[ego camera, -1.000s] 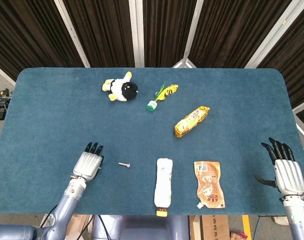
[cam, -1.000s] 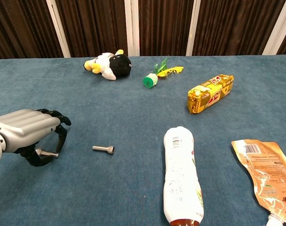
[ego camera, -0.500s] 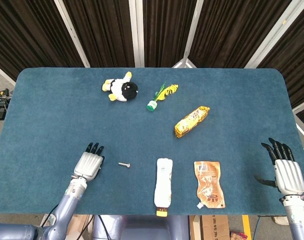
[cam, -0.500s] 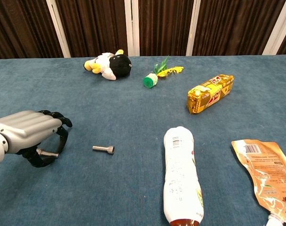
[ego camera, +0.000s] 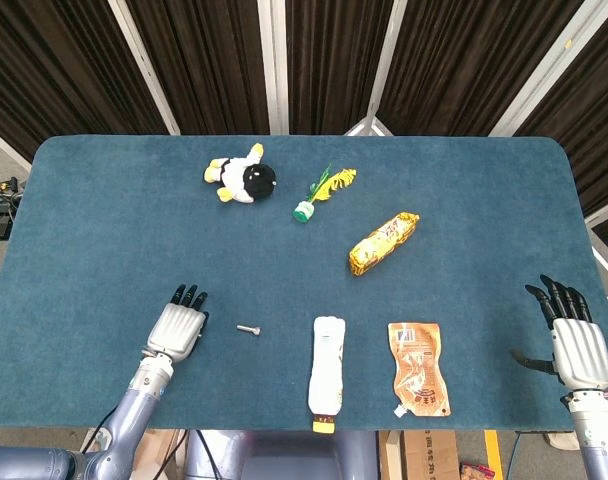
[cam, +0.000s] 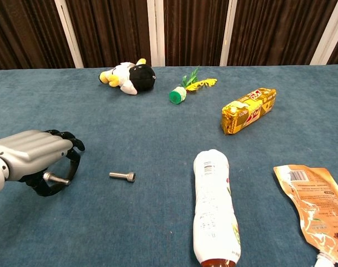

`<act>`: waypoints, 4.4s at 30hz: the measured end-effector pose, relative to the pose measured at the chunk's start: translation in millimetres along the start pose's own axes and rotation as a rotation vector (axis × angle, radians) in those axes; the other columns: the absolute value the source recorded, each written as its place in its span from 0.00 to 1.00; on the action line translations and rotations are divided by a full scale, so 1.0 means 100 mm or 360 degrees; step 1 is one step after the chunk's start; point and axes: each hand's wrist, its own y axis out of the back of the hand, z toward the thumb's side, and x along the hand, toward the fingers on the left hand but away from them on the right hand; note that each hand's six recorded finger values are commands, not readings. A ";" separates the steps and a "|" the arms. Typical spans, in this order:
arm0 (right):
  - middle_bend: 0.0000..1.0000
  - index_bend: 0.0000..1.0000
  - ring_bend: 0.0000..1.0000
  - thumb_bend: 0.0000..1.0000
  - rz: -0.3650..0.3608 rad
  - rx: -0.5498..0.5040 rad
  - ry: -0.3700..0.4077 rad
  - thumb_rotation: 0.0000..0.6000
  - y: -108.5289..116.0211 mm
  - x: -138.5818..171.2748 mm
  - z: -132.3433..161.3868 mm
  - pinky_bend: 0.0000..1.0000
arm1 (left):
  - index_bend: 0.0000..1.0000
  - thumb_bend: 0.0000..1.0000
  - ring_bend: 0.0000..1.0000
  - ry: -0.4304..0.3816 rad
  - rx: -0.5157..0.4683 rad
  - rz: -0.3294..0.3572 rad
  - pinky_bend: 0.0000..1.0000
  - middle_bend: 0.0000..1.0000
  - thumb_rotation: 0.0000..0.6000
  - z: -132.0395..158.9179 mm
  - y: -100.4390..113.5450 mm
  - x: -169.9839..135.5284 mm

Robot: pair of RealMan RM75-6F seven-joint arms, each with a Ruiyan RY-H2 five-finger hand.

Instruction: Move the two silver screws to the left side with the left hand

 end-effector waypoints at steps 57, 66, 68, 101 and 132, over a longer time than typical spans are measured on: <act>0.07 0.16 0.02 0.11 0.0048 -0.0002 0.0034 1.00 -0.10 -0.01 0.07 0.00 | 0.60 0.56 0.00 -0.0516 -0.1530 -0.0120 0.00 0.13 1.00 -1.11 -0.38 -0.28; 0.07 0.16 0.02 0.11 0.0044 -0.0004 0.0034 1.00 -0.10 -0.01 0.07 0.00 | 0.60 0.56 0.00 -0.0524 -0.1562 -0.0156 0.00 0.13 1.00 -1.14 -0.47 -0.26; 0.07 0.16 0.02 0.11 0.0045 -0.0004 0.0035 1.00 -0.10 -0.01 0.07 0.00 | 0.60 0.56 0.00 -0.0527 -0.1564 -0.0153 0.00 0.12 1.00 -1.14 -0.48 -0.25; 0.07 0.16 0.02 0.11 0.0043 -0.0013 0.0027 1.00 -0.11 -0.02 0.07 0.00 | 0.57 0.53 0.00 -0.0474 -0.1427 -0.0252 0.00 0.07 1.00 -1.39 -0.62 -0.32; 0.07 0.16 0.02 0.11 0.0023 -0.0034 0.0008 1.00 -0.10 -0.01 0.07 0.00 | 0.53 0.42 0.00 -0.0514 -0.1430 -0.0306 0.00 0.07 1.00 -1.43 -0.59 -0.36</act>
